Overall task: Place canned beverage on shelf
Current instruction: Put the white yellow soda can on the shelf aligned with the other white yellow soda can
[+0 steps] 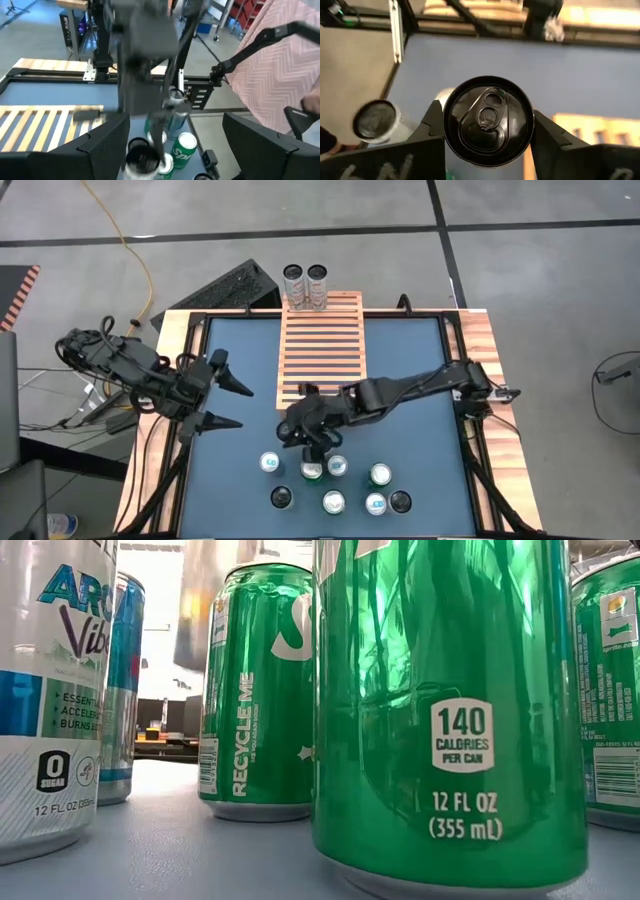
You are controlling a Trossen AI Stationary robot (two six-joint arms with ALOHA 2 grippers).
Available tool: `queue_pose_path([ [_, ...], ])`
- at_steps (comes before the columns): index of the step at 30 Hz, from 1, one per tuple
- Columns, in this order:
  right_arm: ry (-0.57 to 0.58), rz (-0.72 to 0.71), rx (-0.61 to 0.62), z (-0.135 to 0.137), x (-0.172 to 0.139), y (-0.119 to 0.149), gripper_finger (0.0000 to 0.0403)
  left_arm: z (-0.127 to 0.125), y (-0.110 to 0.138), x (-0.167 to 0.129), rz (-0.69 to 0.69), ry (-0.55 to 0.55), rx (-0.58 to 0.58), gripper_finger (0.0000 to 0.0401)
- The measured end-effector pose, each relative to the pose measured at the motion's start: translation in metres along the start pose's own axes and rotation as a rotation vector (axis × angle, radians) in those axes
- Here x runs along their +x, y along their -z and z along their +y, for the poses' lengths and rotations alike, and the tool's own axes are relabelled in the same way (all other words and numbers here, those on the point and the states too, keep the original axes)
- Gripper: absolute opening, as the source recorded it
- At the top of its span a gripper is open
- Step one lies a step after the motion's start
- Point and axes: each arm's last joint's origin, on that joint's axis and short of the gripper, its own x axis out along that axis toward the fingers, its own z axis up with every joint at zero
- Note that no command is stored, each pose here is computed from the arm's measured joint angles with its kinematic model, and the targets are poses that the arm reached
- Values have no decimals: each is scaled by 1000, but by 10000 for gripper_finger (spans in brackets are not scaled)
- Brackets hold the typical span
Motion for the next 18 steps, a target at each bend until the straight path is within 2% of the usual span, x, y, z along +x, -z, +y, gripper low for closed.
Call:
queue_pose_path([
  [5,0,-1,-61,-2,-37,-23,152,3,4,0,31,-60,19,306],
  [9,0,-123,-100,-4,-77,-50,152,5,6,0,44,-127,30,306],
  [12,6,-228,-117,-6,-94,-59,152,5,7,6,51,-151,47,306],
  [18,60,-272,-141,-12,-103,-65,152,3,8,18,61,-137,57,306],
])
